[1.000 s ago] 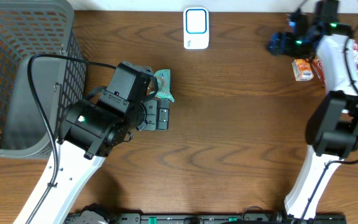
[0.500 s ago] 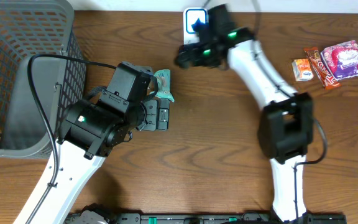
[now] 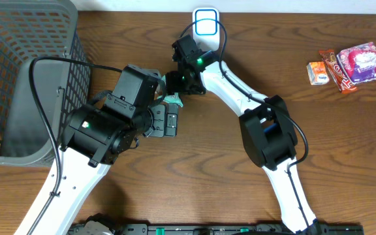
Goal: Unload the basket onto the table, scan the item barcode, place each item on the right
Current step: 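Reach the right gripper to the green wipes pack and grasp it, then lift the green wipes and hold them under the scanner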
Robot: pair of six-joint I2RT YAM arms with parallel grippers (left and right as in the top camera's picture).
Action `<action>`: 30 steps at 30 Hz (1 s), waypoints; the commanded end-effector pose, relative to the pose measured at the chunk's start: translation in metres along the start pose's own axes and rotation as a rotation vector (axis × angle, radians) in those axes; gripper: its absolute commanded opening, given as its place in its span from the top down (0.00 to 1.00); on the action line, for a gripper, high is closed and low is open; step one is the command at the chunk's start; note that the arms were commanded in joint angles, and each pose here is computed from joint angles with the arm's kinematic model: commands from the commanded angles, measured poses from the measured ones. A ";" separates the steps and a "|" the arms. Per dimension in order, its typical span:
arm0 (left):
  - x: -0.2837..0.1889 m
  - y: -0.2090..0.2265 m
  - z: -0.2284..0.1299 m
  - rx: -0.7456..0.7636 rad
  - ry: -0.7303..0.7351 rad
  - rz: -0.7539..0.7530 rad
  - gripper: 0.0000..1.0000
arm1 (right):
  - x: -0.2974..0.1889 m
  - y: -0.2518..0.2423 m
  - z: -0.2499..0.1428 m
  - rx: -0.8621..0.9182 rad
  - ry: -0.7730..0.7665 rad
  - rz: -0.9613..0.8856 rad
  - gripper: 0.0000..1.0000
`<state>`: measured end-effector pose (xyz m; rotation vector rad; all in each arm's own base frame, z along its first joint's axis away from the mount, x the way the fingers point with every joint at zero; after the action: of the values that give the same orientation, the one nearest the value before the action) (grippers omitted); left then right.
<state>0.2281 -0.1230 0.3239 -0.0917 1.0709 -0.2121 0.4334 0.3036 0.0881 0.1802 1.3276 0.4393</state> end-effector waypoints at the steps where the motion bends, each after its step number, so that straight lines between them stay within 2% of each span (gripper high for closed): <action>1: -0.001 0.000 0.000 0.002 -0.003 0.003 0.02 | 0.000 0.004 -0.001 0.012 -0.005 -0.007 0.49; 2: -0.001 0.000 0.000 0.002 -0.003 0.003 0.02 | 0.000 0.004 -0.001 0.012 -0.003 -0.004 0.59; 4: -0.001 0.000 0.000 0.002 -0.003 0.003 0.02 | 0.000 0.004 -0.002 0.013 0.001 -0.006 0.91; 5: -0.001 0.000 0.000 0.002 -0.003 0.003 0.02 | 0.000 0.004 -0.002 0.013 0.001 -0.005 0.99; 8: -0.001 0.000 0.000 0.002 -0.003 0.003 0.02 | -0.007 0.005 0.001 0.017 -0.004 0.023 0.99; 12: -0.001 0.000 0.000 0.002 -0.003 0.003 0.02 | -0.041 0.001 0.016 0.042 -0.031 0.126 0.99; 19: -0.001 0.000 0.000 0.002 -0.003 0.003 0.02 | -0.131 -0.029 0.036 0.139 0.003 0.488 0.98; 22: -0.001 0.000 0.000 0.002 -0.003 0.003 0.02 | -0.150 -0.057 0.027 0.301 0.100 0.522 0.99; 26: -0.001 0.000 0.000 0.002 -0.003 0.003 0.02 | -0.165 -0.101 0.001 0.685 0.297 0.432 0.98; 30: -0.001 0.000 0.000 0.002 -0.003 0.003 0.02 | -0.179 -0.126 -0.012 0.825 0.369 0.408 0.99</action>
<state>0.2281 -0.1230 0.3239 -0.0917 1.0709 -0.2121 0.4195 0.1193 0.1933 0.9960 1.7433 0.2582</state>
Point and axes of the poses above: each gripper's point midway between its finger pads, its own x axis out along the fingers, its own y axis along the line the jaws close on, z = x × y, the point moved 8 cm from there along -x, back along the fingers, and after that the axes turned 2 degrees about -x, right-handed, at the moved point
